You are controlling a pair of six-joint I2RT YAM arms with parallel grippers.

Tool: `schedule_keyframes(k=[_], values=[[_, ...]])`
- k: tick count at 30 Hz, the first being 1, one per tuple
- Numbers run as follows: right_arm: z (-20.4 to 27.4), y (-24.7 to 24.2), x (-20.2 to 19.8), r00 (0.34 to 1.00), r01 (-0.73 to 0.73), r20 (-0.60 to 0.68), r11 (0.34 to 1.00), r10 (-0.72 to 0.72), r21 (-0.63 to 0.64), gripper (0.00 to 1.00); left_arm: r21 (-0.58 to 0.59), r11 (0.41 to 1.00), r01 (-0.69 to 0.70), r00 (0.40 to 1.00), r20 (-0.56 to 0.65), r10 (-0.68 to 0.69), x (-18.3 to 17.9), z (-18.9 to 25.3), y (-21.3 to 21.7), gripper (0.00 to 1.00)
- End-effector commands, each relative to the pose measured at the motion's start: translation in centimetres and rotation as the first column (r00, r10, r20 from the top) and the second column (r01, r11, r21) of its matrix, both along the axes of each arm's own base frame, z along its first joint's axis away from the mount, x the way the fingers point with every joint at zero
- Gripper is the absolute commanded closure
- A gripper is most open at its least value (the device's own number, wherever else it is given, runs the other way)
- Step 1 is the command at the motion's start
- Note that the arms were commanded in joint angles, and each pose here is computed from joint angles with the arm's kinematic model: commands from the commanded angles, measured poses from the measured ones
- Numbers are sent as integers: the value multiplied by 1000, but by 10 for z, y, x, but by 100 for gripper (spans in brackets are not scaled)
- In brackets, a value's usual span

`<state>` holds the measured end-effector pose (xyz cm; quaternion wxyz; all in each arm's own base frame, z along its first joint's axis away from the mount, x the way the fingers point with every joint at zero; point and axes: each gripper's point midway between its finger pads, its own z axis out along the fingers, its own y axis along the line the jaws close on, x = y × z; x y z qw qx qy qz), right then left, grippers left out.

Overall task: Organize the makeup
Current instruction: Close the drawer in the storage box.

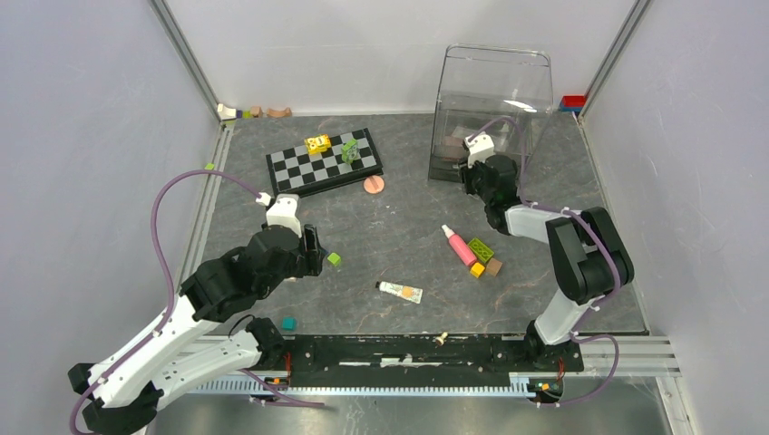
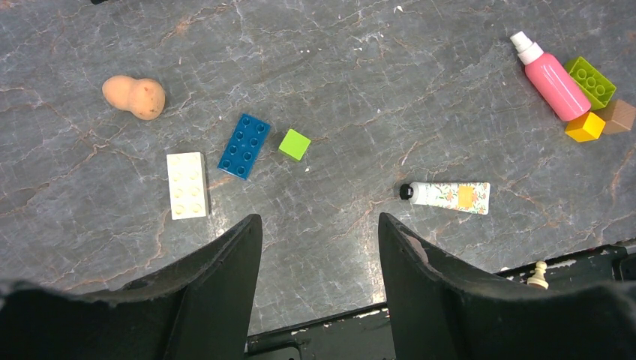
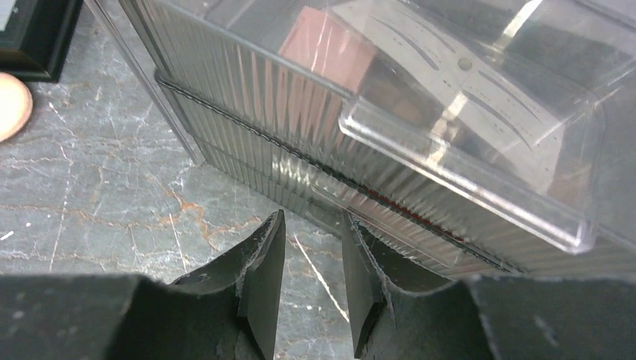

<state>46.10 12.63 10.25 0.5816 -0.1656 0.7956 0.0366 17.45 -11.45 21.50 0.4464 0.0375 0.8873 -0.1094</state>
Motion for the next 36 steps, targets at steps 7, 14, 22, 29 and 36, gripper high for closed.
schedule_keyframes(k=[7,14,22,29,36], values=[[37,23,25,993,-38,112,998,33,40,59,30,1000,5,999,33,-6,5,4,2,35],[49,31,4,988,-94,130,994,86,56,60,30,1000,3,999,33,-4,6,4,2,35],[73,34,-39,984,-125,139,985,107,123,58,23,1000,6,999,36,-6,5,5,2,34],[61,30,-78,994,-101,-24,976,107,191,55,20,1000,12,999,34,-13,5,5,1,34],[46,14,-126,986,-51,-147,977,82,207,48,16,1000,8,1000,28,-9,5,4,0,30]])
